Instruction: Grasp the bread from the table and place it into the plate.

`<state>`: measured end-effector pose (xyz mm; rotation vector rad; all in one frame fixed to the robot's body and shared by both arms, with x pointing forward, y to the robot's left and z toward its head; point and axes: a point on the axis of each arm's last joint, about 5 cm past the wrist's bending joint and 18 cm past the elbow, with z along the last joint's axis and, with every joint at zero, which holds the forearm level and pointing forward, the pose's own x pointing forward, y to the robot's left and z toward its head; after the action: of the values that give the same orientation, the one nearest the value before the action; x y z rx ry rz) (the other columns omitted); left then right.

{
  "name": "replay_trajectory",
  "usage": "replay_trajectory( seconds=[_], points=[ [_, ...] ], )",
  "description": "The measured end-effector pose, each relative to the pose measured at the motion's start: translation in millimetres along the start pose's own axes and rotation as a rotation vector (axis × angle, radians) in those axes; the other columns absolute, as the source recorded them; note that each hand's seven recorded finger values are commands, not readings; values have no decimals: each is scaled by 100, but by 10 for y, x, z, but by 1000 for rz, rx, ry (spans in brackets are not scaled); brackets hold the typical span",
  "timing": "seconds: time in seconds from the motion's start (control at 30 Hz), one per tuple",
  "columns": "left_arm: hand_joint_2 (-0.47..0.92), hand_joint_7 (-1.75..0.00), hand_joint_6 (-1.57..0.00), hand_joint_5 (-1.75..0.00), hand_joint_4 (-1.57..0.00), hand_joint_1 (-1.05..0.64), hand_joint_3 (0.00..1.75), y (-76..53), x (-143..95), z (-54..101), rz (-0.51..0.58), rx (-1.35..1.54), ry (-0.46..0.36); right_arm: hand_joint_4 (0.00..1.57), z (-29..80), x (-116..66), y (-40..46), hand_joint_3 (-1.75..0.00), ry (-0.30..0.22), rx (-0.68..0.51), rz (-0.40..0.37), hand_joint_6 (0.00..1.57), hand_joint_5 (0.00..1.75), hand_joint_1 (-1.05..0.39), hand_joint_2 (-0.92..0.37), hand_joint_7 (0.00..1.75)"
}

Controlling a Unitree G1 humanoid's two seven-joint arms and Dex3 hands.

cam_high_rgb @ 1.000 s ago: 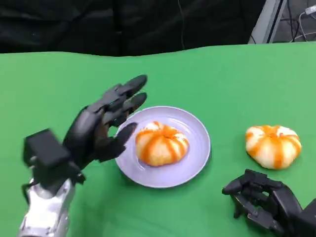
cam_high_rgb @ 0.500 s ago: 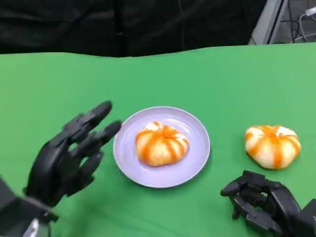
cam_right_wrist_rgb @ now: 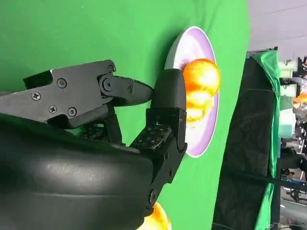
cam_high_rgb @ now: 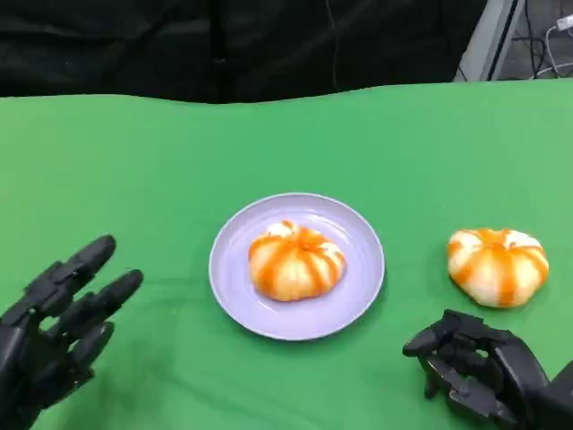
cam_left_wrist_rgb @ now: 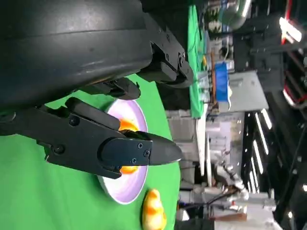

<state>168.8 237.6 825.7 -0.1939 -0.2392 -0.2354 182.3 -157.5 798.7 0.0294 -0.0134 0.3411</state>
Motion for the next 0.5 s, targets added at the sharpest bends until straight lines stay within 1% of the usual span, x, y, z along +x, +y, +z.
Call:
replay_trajectory(
  seconds=[0.17,0.23,0.3,0.37,0.4,0.43,0.5],
  points=[
    [92,-3,-52,-4,-60,-46,30,58,-83,-15,36,-7,-8,65,1,2,-2,-44,1,-2,0,82,171,-25,-92,94],
    [92,-4,-54,-4,-61,-37,31,69,-100,-18,46,-14,-12,66,1,1,-3,-43,1,-2,-1,82,171,-25,-92,94],
    [92,-4,-57,-4,-62,-23,32,78,-111,-20,58,-19,-14,66,1,1,-3,-43,1,-2,-1,82,171,-25,-92,94],
    [92,-3,-58,-3,-64,-4,36,88,-126,-26,72,-30,-12,66,1,1,-3,-44,1,-2,-1,81,170,-25,-92,93],
    [92,-3,-59,-3,-65,11,43,92,-132,-29,81,-39,-12,65,1,1,-4,-44,1,-2,-1,81,170,-25,-92,93],
    [92,-3,-60,-3,-65,16,45,94,-135,-33,87,-49,-11,65,0,1,-5,-44,1,-1,-1,81,170,-25,-92,93],
    [92,-2,-61,-2,-66,20,48,96,-140,-44,93,-66,-3,65,0,0,-6,-44,1,-1,-1,81,169,-25,-92,93]
  ],
)
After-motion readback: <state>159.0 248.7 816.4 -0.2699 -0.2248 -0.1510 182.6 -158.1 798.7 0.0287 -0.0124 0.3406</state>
